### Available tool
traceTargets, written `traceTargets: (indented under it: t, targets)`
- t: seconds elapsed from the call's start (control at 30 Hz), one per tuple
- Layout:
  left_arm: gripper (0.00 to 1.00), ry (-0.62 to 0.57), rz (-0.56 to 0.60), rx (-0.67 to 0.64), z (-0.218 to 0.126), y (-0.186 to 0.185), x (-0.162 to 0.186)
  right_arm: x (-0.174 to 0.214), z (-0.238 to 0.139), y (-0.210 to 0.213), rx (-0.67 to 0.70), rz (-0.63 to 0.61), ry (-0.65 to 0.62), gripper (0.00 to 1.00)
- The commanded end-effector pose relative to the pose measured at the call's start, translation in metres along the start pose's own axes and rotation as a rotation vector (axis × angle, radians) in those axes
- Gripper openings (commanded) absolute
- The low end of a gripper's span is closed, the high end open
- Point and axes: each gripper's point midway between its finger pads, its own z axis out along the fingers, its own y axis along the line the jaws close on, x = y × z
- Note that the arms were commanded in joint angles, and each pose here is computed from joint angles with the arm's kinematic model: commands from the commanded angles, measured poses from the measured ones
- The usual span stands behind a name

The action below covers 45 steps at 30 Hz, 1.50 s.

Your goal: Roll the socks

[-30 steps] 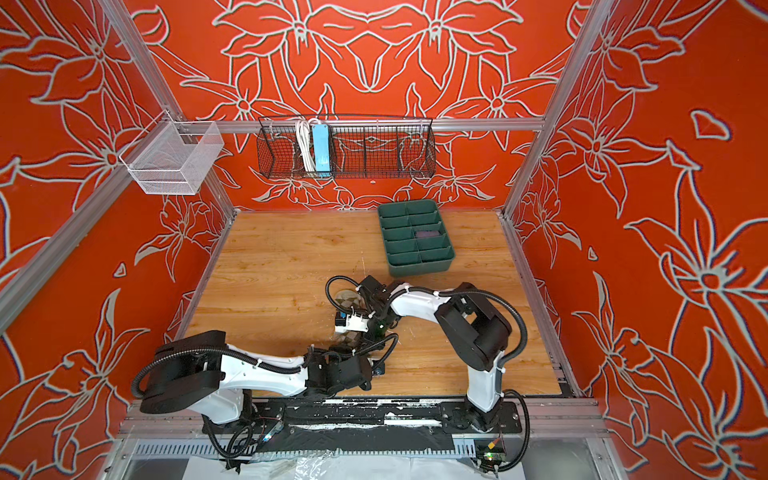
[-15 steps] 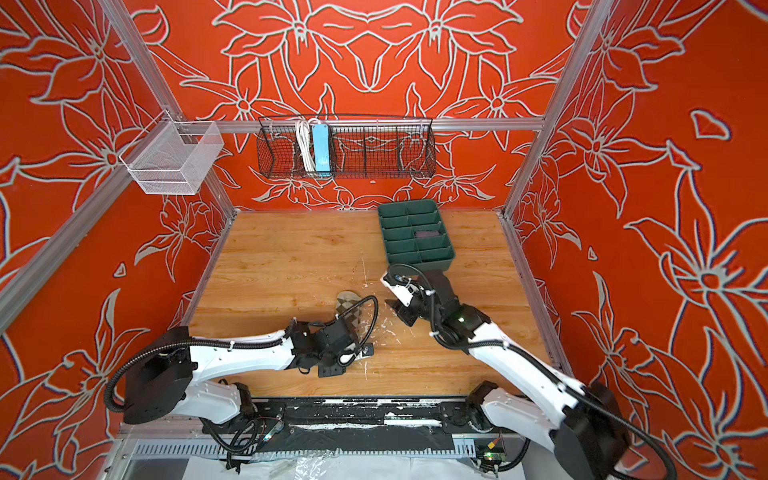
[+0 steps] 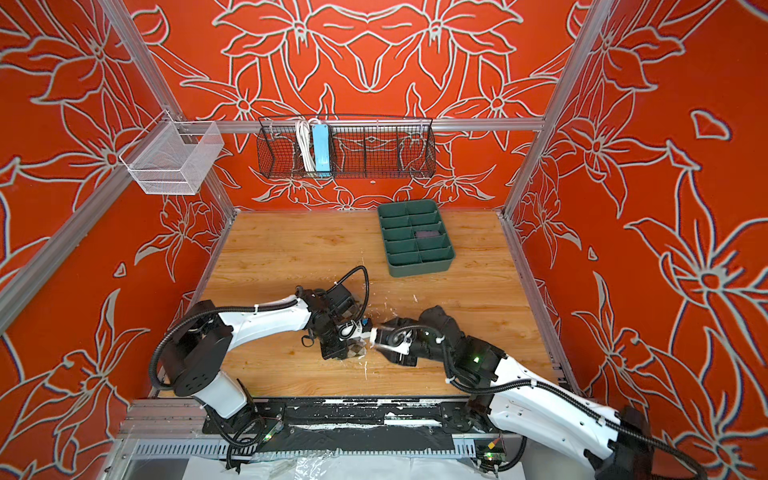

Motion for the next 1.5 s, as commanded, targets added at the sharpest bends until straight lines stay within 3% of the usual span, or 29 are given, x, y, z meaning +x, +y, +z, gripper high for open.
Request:
traceTargets:
  t: [0.0,0.2,0.57,0.9,1.03,1.1,1.33,1.47]
  targets:
    - [0.0,0.048,-0.031,0.087,0.002,-0.01,0.008,0.021,0.02,0.016,-0.021,-0.204,0.113,0.64]
    - [0.0,0.047,-0.039,0.076,0.002,-0.006,0.008,0.034,0.072,0.029,-0.024,-0.303,0.148,0.64]
    - [0.0,0.031,-0.036,0.049,-0.001,-0.003,0.006,0.069,0.133,0.033,-0.088,-0.268,0.327,0.47]
    - [0.23,-0.077,0.013,-0.029,-0.028,-0.004,-0.006,0.089,0.139,0.041,-0.141,-0.19,0.453,0.12]
    - [0.36,-0.188,0.052,-0.165,-0.06,0.003,-0.015,0.093,0.127,0.048,-0.217,-0.134,0.531,0.01]
    - [0.45,-0.273,0.057,-0.299,-0.084,0.013,-0.02,0.093,0.12,0.054,-0.267,-0.102,0.558,0.0]
    - [0.65,-0.658,0.037,-0.857,-0.215,0.031,-0.003,0.09,0.101,0.077,-0.443,0.05,0.59,0.0]
    - [0.73,-0.795,0.083,-0.948,-0.259,0.005,0.022,0.082,0.104,0.075,-0.46,0.121,0.535,0.11]
